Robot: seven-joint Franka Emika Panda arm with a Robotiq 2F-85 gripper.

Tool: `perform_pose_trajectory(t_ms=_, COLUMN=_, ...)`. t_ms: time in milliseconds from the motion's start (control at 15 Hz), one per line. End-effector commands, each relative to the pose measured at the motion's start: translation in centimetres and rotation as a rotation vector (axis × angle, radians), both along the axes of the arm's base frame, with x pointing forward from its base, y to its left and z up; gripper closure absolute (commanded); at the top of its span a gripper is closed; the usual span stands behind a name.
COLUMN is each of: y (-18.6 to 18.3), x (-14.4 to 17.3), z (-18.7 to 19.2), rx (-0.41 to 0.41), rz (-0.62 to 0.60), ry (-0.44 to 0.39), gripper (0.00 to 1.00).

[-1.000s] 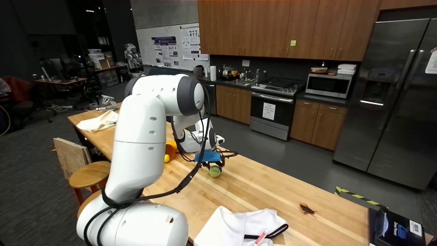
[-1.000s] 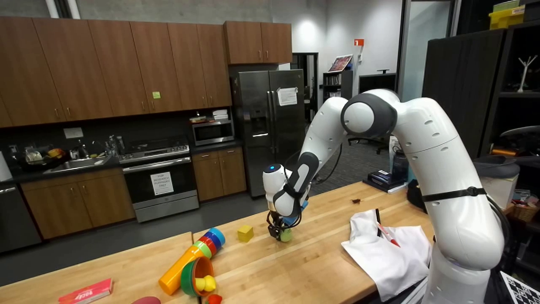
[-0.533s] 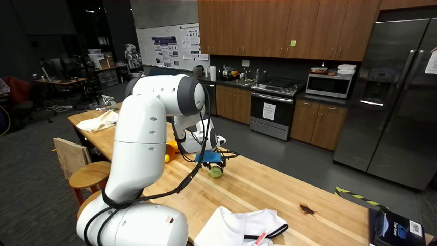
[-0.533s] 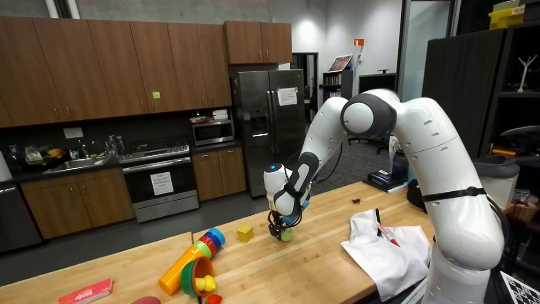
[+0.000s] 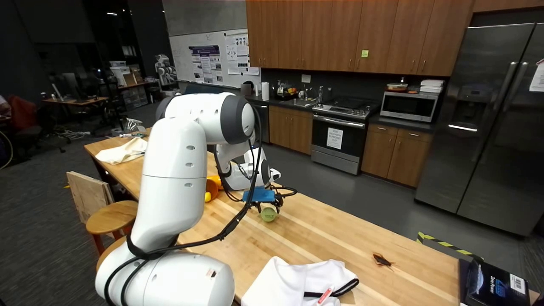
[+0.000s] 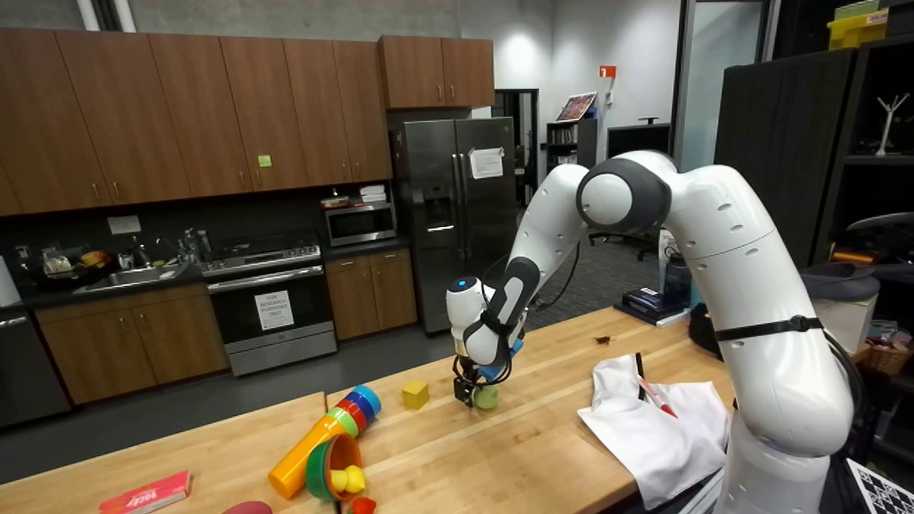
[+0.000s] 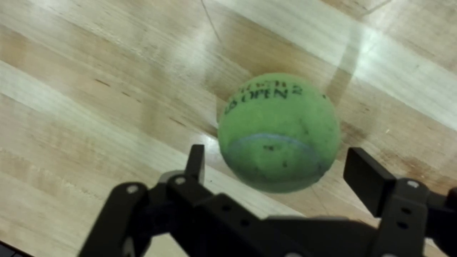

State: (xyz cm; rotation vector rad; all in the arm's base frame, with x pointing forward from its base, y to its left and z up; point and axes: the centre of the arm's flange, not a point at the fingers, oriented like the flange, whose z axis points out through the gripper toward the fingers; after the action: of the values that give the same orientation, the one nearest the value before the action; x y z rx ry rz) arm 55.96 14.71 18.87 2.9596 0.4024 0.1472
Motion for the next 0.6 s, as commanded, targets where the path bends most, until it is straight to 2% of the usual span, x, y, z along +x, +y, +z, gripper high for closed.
perform_pose_trajectory(t_ms=0, y=0.40, x=-0.17, z=-0.07, rx=-0.048, rz=0.039, ry=-0.082, gripper=0.00)
perform_pose_trajectory(t_ms=133, y=0.33, x=0.13, z=-0.04, rx=-0.058, rz=0.085, ry=-0.101, gripper=0.00)
perform_pose_trajectory(t_ms=200, y=0.45, x=0.22, z=-0.07, rx=-0.039, rz=0.117, ry=-0.092, gripper=0.00)
perform_pose_trajectory(t_ms=533, y=0.95, x=0.14, z=-0.63, rx=-0.027, rz=0.166, ry=-0.081, gripper=0.00)
